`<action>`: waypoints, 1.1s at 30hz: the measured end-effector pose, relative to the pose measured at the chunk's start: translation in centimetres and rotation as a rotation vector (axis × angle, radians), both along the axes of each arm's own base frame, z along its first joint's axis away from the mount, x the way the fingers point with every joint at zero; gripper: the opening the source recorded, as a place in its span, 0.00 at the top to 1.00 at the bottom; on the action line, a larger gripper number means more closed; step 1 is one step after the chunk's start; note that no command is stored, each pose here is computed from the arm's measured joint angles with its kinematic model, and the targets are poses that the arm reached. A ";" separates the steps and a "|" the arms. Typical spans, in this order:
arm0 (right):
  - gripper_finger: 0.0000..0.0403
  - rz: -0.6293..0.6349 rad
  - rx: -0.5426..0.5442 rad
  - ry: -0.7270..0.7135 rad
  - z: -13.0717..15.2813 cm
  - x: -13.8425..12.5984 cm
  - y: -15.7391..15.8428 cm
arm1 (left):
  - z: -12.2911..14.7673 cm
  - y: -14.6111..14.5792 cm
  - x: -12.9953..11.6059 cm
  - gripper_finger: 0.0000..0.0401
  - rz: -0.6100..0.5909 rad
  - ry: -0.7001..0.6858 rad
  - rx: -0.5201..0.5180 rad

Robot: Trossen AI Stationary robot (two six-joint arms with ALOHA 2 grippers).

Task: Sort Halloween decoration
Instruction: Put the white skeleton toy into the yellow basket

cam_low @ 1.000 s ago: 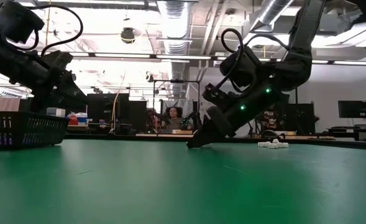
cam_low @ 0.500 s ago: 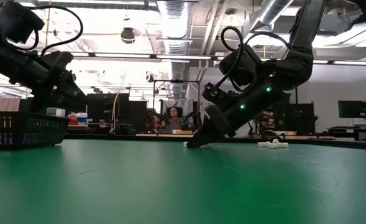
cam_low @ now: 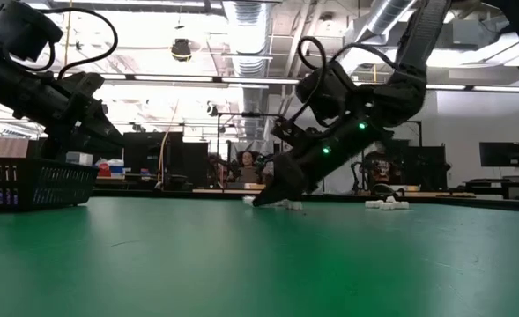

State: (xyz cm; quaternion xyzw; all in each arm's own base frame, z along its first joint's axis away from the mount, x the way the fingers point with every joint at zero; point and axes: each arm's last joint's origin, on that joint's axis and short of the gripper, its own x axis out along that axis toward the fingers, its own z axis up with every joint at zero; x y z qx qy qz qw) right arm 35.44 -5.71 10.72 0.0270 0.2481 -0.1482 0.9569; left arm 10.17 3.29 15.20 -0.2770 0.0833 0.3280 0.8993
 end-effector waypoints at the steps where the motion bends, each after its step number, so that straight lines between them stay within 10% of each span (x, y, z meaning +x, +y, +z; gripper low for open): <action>1: 0.90 0.008 -0.009 -0.006 0.3 0.4 0.0 | 0.0 0.0 0.0 0.69 0.000 0.000 0.000; 23: 0.91 0.301 -0.136 -0.290 12.5 8.6 9.3 | 0.0 0.0 0.0 0.69 0.000 -0.002 -0.003; 33: 0.91 0.456 -0.199 -0.354 12.3 15.0 14.4 | 0.0 0.0 0.0 0.69 -0.002 -0.004 -0.003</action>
